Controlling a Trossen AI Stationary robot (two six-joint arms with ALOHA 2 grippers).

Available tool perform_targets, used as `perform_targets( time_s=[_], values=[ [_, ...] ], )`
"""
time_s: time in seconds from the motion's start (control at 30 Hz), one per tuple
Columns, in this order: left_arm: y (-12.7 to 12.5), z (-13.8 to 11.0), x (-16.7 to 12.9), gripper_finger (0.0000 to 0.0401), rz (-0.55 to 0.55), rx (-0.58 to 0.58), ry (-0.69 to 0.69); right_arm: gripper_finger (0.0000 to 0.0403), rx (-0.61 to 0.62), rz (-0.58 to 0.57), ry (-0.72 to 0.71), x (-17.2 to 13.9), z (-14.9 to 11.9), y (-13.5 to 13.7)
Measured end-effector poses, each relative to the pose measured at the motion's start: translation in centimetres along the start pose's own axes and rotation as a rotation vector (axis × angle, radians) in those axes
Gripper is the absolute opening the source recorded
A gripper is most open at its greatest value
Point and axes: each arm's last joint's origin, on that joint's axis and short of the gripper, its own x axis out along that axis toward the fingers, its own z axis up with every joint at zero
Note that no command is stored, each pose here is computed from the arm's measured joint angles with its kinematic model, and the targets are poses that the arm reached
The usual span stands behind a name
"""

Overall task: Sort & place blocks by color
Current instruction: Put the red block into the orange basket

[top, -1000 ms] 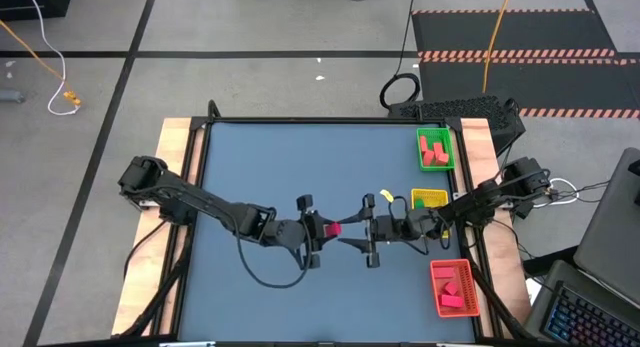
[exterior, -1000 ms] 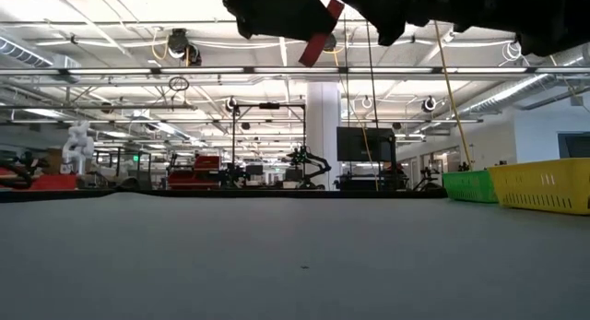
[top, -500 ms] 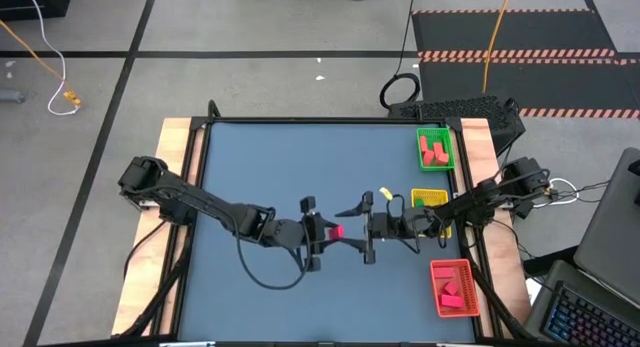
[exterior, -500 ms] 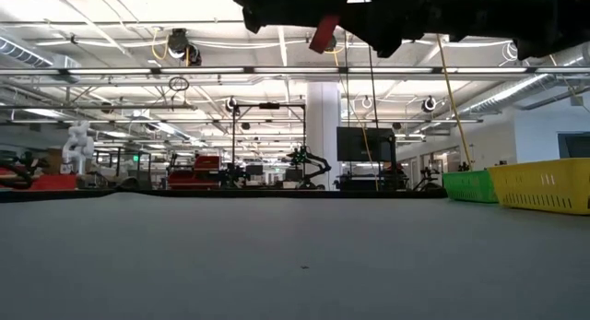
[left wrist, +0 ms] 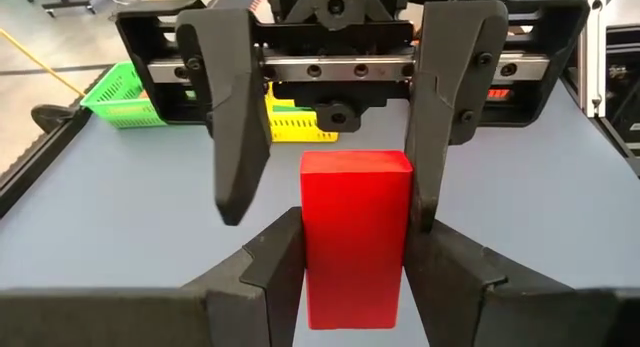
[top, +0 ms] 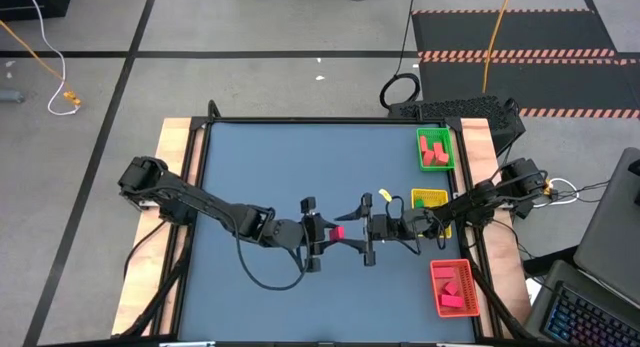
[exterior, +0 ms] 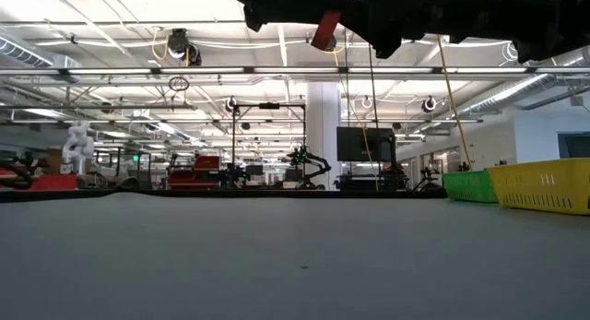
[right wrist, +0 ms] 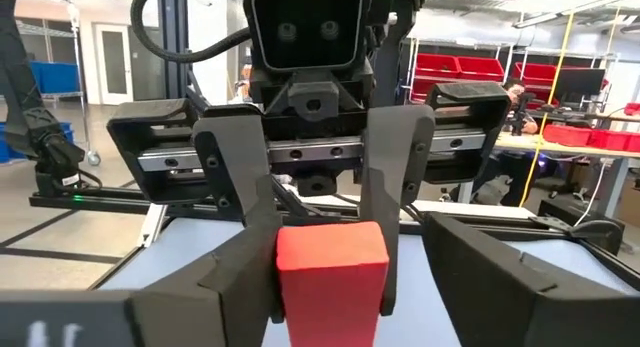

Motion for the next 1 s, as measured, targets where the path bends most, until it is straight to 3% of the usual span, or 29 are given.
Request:
perform_targets(
  time_s=[0.43,1.0],
  values=[
    [0.2,0.0,0.1,0.0157,0.006,-0.012,0.005,0.0128,-0.020,0.020,0.009,0.0,-0.1,0.1],
    [1.1,-0.8,0.1,0.0160,0.069,-0.029,0.092,0.0128,-0.036,0.013,0.070,0.0,-0.7,0.0]
  ],
)
